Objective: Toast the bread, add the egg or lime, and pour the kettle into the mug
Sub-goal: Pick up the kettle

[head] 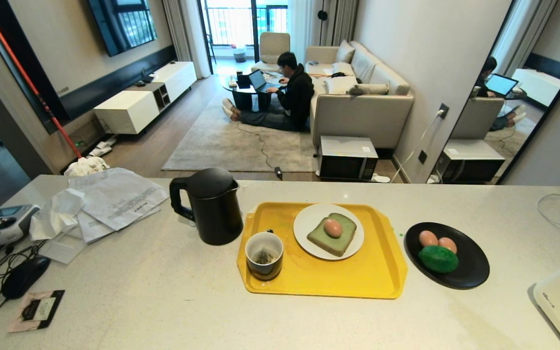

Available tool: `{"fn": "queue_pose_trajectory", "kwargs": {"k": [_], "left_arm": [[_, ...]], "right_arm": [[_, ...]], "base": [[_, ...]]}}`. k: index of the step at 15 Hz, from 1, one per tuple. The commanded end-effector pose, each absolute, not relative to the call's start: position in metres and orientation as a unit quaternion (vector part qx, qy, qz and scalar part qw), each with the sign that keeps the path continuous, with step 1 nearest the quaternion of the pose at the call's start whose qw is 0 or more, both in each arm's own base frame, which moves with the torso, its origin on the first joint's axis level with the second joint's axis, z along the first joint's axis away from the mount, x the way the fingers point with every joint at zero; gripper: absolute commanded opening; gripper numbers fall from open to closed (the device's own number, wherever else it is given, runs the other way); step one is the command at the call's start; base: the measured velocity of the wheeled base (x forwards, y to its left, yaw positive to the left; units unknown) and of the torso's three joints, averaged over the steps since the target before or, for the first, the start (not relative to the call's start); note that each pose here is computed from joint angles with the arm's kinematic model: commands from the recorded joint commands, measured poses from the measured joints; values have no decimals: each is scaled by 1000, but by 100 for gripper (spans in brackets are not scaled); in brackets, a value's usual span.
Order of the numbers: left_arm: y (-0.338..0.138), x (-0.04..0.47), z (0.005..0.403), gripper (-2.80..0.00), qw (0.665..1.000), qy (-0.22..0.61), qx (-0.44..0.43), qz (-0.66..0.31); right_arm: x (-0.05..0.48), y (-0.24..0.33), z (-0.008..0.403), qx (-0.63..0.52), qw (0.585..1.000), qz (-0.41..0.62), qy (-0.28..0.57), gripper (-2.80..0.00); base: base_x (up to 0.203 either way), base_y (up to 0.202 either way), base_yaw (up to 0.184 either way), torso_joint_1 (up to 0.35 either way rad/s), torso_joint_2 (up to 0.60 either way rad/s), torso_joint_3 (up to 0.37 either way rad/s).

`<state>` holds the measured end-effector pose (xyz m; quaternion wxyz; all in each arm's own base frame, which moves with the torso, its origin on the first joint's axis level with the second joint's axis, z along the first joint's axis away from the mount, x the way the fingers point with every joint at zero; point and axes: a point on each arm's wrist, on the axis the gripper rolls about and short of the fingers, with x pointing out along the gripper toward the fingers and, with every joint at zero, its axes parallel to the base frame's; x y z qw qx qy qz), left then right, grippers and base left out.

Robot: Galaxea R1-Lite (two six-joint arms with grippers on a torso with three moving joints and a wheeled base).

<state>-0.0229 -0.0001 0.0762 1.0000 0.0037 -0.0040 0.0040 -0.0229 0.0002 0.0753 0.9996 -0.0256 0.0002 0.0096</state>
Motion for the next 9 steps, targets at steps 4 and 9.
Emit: {"fn": "queue_pose_trajectory", "kwargs": {"k": [4,9], "left_arm": [[0,-23,76,-280,1000,-5,3,4],[0,-23,76,-280,1000,-5,4,4]], "right_arm": [[-23,0,75,-26,1000,10,0,-280],[-23,0,75,-26,1000,10,0,-280]], "base": [[0,0,0,-73,134,66],[0,0,0,-67,140,67]]}}
